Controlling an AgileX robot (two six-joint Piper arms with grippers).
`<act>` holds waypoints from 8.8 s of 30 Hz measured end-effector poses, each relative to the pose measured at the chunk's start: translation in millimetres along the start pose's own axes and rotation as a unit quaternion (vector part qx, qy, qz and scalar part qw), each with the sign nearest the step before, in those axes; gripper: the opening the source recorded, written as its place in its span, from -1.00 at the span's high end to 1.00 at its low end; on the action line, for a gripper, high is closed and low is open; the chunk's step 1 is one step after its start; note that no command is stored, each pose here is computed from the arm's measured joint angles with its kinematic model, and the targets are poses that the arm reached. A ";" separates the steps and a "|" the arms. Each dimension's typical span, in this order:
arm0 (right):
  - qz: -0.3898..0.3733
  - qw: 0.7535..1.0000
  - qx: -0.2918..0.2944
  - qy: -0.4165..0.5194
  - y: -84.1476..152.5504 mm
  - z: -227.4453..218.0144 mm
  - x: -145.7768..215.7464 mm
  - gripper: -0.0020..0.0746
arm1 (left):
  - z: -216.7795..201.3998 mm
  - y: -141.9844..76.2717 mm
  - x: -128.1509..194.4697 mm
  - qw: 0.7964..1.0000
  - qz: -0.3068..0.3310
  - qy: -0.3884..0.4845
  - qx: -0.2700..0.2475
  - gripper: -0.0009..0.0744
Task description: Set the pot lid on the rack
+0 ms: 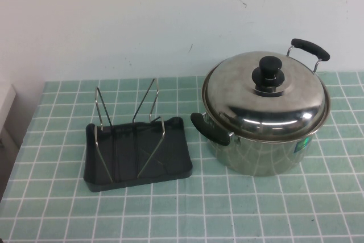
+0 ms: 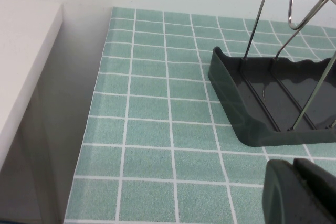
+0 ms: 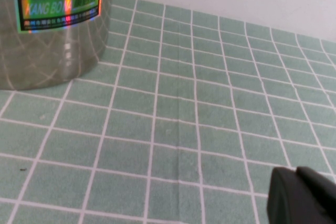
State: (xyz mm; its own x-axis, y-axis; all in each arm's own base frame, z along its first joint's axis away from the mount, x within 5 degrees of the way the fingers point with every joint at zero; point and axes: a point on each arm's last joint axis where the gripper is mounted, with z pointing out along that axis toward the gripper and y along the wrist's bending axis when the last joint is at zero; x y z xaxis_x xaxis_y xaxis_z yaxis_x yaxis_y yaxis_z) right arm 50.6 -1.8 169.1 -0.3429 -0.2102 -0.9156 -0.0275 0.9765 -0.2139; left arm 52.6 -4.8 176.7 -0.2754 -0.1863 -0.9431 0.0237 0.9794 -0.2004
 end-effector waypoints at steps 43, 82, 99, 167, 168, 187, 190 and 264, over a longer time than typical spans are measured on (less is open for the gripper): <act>-0.048 0.961 0.083 -0.259 -11.7 -12.1 -43.8 0.95 | -4.9 -4.7 -29.4 0.984 0.056 -0.170 0.018 0.99; -0.022 0.952 -0.024 -0.305 -34.2 39.2 -216.9 0.95 | -36.7 -53.6 -150.1 0.908 0.071 -0.371 0.180 0.99; -0.066 0.909 -0.339 -0.232 70.3 176.3 -220.1 0.64 | -10.8 -67.3 -142.6 0.921 0.031 -0.276 0.272 0.98; -0.019 0.715 -0.593 -0.370 219.9 53.3 -262.5 0.08 | -11.5 -80.4 -123.7 0.811 -0.433 0.034 0.391 -0.70; -0.025 0.715 -0.593 -0.370 221.9 53.4 -260.7 0.08 | -12.5 -81.4 -123.6 0.806 -0.437 0.040 0.397 -0.70; 0.037 0.747 -0.532 -0.397 214.9 60.3 -287.0 0.09 | -14.1 -84.4 -120.4 0.801 -0.434 0.066 0.406 -0.70; 0.053 0.739 -0.566 -0.362 218.0 58.3 -283.5 0.09 | -11.3 -81.5 -120.6 0.815 -0.428 0.051 0.388 -0.70; -0.104 0.888 -0.309 -0.324 49.2 -28.2 -265.0 0.93 | 145.8 -134.6 -179.3 0.961 -0.065 0.106 0.248 0.72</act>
State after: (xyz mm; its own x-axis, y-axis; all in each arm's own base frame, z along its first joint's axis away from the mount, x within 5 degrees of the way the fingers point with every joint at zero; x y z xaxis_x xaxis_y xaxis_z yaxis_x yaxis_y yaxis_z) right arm 113.7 103.3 410.8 0.3360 -0.1775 -0.9250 -0.6053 0.7118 -0.3564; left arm 238.9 -114.6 334.1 -0.4950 -0.2339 -0.8368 0.4158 0.7819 -0.4645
